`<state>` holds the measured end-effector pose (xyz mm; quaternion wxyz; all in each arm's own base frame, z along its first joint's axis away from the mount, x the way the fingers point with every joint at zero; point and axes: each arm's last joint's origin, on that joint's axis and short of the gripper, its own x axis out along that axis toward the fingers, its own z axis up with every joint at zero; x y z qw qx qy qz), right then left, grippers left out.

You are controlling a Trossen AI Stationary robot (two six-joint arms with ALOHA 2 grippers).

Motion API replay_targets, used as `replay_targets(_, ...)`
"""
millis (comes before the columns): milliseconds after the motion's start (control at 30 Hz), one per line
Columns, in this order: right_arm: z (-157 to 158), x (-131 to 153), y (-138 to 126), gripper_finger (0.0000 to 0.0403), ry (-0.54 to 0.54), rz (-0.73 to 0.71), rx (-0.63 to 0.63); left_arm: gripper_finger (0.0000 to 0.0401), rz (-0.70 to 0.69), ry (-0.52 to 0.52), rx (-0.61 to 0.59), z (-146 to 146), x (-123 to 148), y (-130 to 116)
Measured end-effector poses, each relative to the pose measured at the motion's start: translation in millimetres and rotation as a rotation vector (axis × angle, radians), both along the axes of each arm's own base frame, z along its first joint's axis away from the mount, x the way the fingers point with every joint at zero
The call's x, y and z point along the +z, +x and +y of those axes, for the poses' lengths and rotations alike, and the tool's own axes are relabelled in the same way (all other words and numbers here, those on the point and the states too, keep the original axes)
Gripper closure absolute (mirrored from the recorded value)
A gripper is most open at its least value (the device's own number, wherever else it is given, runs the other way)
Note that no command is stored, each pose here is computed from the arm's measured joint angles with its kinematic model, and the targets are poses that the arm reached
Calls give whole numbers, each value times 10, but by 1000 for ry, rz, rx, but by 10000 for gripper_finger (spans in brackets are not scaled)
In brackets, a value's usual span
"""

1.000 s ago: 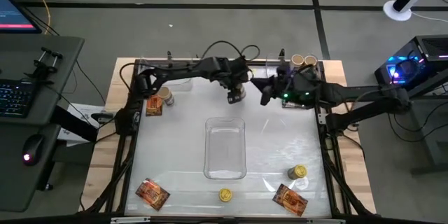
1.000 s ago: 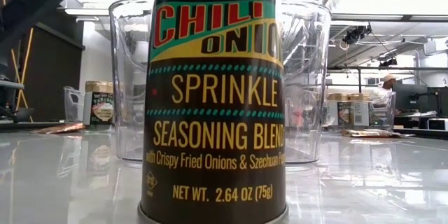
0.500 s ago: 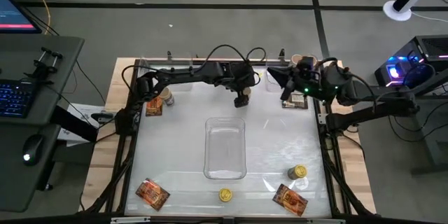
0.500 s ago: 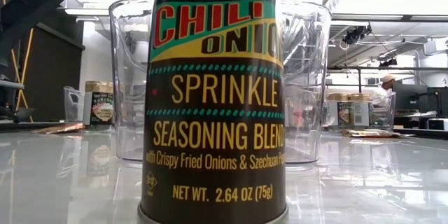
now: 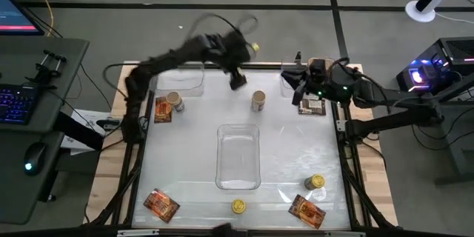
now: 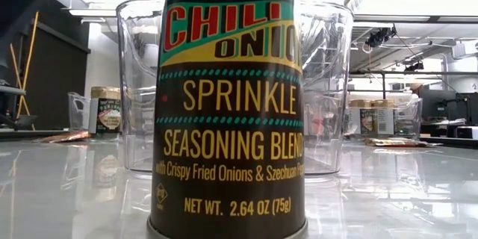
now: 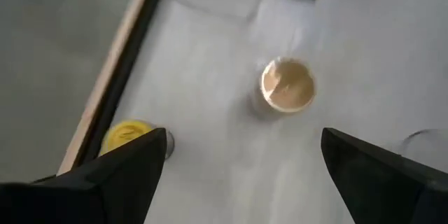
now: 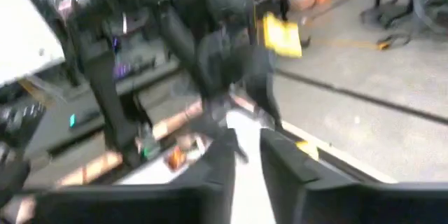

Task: Sort spices by type
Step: Put the bottom brown seasoning bottle into the right transparent bin aligned with the other brown seasoning bottles

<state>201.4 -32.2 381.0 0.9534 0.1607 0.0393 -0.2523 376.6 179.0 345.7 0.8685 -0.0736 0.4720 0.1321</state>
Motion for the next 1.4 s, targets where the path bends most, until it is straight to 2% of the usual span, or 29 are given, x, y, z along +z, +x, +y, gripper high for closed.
replay_targets(133,-140,-153,117,235,38,107,82,35,-143,-73,89,128,292,-457)
replay_targets(233,-265,-326,258,157,82,204,129,35,-263,-99,118,39,414,-780)
replay_targets(333,-396,-535,410,102,141,301,172,35,-387,-105,156,-156,374,-1054)
replay_targets(433,-518,-709,563,71,170,416,222,35,-538,-146,205,-405,264,-1278)
replay_targets(533,-626,-781,724,56,151,543,247,35,-699,-192,220,-653,171,-1451)
replay_targets(600,-692,-861,816,53,111,649,251,35,-784,-186,242,-771,111,-1529)
replay_targets(767,-821,-1042,1033,52,49,789,284,35,-895,-145,237,-926,67,-1655)
replay_targets(900,-895,-1177,1154,52,18,856,323,35,-928,-156,237,-941,89,-1686)
replay_targets(1067,-932,-1308,1243,52,65,878,399,35,-923,-133,211,-954,101,-1708)
replay_targets(1400,-988,-1572,1325,52,77,973,375,35,-866,-69,161,-962,65,-1722)
